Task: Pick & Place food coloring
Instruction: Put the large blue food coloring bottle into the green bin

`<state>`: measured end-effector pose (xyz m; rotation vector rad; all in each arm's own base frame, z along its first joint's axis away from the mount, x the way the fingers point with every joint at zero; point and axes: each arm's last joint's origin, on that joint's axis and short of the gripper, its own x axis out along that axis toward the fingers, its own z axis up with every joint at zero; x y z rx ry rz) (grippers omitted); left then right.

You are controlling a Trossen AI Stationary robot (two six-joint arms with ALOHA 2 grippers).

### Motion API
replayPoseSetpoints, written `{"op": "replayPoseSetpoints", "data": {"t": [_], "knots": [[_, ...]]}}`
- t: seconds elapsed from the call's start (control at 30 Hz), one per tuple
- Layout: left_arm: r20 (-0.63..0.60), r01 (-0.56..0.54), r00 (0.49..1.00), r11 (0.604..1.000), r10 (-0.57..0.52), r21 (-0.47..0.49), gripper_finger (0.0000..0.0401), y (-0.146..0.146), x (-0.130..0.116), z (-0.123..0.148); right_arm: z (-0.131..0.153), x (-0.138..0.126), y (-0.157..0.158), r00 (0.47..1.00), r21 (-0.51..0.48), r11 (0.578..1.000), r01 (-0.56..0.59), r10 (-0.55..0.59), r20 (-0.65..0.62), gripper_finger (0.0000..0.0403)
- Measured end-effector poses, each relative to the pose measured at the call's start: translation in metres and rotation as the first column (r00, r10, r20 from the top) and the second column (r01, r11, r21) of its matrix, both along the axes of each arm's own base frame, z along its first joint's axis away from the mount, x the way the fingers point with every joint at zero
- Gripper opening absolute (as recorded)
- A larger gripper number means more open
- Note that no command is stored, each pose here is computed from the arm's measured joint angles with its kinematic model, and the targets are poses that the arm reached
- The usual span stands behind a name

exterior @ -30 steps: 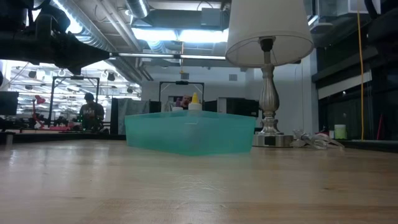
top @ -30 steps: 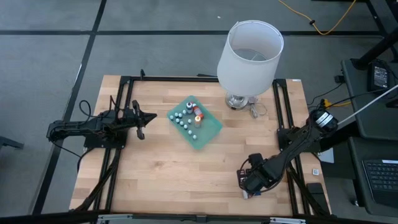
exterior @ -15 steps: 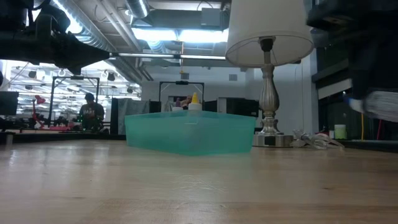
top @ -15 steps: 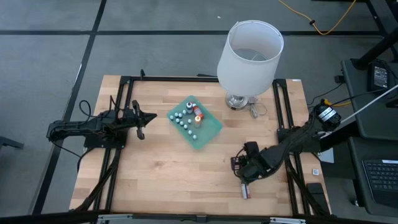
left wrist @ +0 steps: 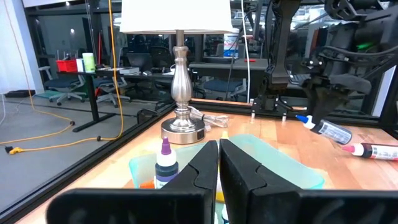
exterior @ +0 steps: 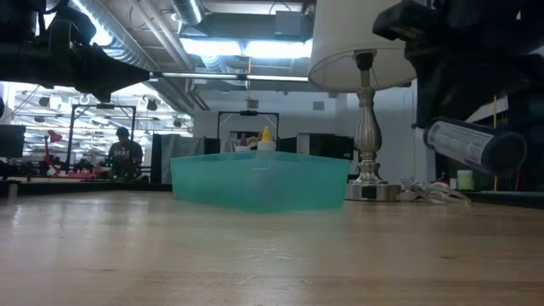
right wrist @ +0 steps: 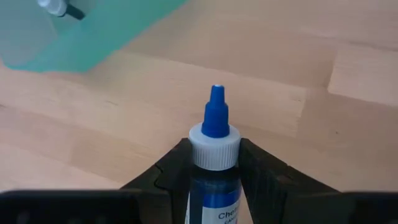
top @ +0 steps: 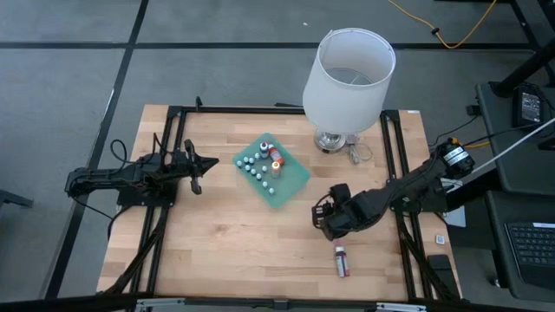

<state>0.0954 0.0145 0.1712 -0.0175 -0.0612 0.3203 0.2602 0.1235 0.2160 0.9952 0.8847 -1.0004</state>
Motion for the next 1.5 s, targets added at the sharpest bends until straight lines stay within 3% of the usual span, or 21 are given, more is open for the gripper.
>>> {"op": "replayPoseSetpoints", "data": {"t": [0.33,0.77,1.0,1.27,1.5], "knots": [[0.0,0.0,1.0,1.0,0.0,0.0,0.0007,0.0,0.0,0.0,0.003,0.019,-0.016,0.994,-0.063,0.997,-0.046,0.052,0.097,0.0126],[0.0,0.0,1.0,1.0,0.0,0.0,0.0007,0.0,0.0,0.0,0.015,0.055,-0.056,0.951,-0.248,0.959,-0.137,0.197,0.237,0.0126],[0.0,0.0,1.0,1.0,0.0,0.0,0.0009,0.0,0.0,0.0,0.024,0.069,-0.078,0.928,-0.389,0.911,-0.138,0.257,0.271,0.0126],[0.0,0.0,1.0,1.0,0.0,0.0,0.001,0.0,0.0,0.0,0.021,0.079,-0.099,0.939,-0.535,0.831,-0.153,0.292,0.185,0.0126],[0.0,0.0,1.0,1.0,0.0,0.0,0.0007,0.0,0.0,0.0,0.007,0.092,-0.105,0.941,-0.606,0.774,-0.181,0.315,0.121,0.0126]]}}
